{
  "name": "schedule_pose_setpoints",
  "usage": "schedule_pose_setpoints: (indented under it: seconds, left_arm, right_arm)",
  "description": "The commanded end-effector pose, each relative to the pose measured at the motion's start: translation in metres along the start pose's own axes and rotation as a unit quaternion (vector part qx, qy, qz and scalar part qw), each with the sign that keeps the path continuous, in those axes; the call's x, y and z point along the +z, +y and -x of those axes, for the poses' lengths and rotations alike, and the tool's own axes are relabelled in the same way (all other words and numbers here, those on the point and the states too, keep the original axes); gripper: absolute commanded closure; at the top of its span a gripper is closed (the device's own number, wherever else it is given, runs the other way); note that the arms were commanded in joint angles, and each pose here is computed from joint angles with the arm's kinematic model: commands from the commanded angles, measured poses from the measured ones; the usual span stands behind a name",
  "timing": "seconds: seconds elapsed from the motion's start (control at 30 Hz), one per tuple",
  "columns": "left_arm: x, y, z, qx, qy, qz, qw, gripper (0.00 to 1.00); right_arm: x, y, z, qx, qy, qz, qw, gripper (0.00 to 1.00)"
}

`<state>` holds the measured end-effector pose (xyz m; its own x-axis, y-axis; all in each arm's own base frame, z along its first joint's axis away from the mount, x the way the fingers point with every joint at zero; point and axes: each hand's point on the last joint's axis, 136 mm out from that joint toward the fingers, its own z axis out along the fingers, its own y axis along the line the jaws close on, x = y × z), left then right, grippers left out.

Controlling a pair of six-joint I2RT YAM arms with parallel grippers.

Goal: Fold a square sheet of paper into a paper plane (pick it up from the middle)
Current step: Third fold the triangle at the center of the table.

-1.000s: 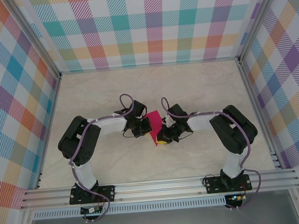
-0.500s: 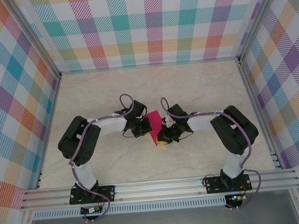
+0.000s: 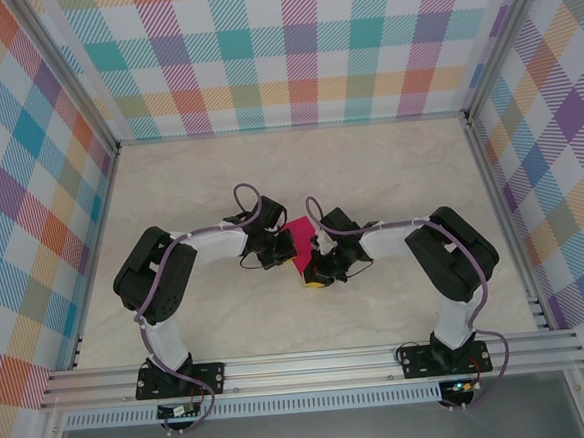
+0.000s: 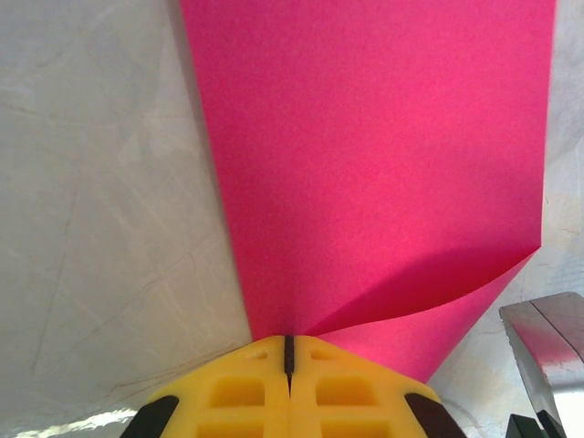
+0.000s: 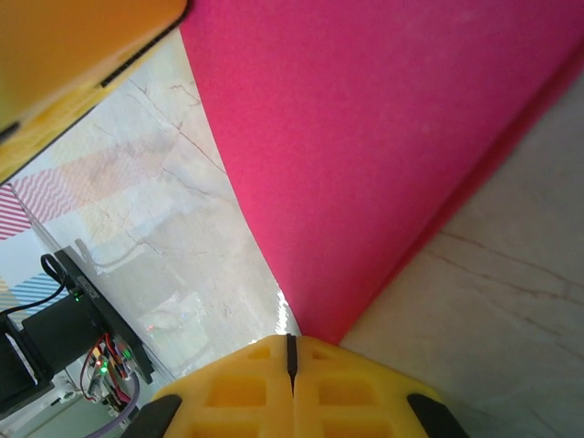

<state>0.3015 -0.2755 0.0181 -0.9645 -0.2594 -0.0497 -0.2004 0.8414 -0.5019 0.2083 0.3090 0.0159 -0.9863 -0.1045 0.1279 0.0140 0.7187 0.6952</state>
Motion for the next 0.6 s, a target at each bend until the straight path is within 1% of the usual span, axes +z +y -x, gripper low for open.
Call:
schedule_pose_setpoints:
  seconds: [0.0, 0.07, 0.13, 0.23, 0.33, 0.43, 0.5, 0.57]
  left_arm:
    - [0.015, 0.048, -0.020, -0.014, 0.021, 0.085, 0.996, 0.98]
    - [0.015, 0.048, -0.020, -0.014, 0.020, 0.085, 0.996, 0.98]
    - [0.015, 0.049, -0.020, -0.014, 0.020, 0.086, 0.996, 0.98]
    - [0.015, 0.050, -0.021, -0.015, 0.020, 0.087, 0.996, 0.98]
    - [0.014, 0.050, -0.021, -0.014, 0.020, 0.087, 0.996, 0.98]
    - [0.014, 0.048, -0.020, -0.014, 0.019, 0.084, 0.996, 0.98]
    - [0.014, 0.048, -0.020, -0.014, 0.019, 0.084, 0.996, 0.98]
    - [0.014, 0.048, -0.020, -0.014, 0.019, 0.083, 0.996, 0.98]
  right_arm:
    - [0.006, -0.020, -0.004, 0.011, 0.007, -0.038, 0.999, 0.96]
    - [0.005, -0.021, -0.006, 0.013, 0.009, -0.039, 0.999, 0.96]
    - [0.002, -0.014, -0.006, 0.004, 0.007, -0.029, 1.000, 0.96]
    - [-0.015, 0.013, 0.002, -0.027, -0.022, -0.004, 0.999, 0.96]
    - [-0.035, 0.037, 0.014, -0.058, -0.063, 0.009, 0.996, 0.96]
    - [-0.036, 0.035, 0.024, -0.058, -0.080, -0.012, 0.995, 0.96]
    - [-0.031, 0.027, 0.030, -0.049, -0.082, -0.029, 0.995, 0.96]
    - [-0.027, 0.024, 0.033, -0.046, -0.082, -0.031, 0.995, 0.96]
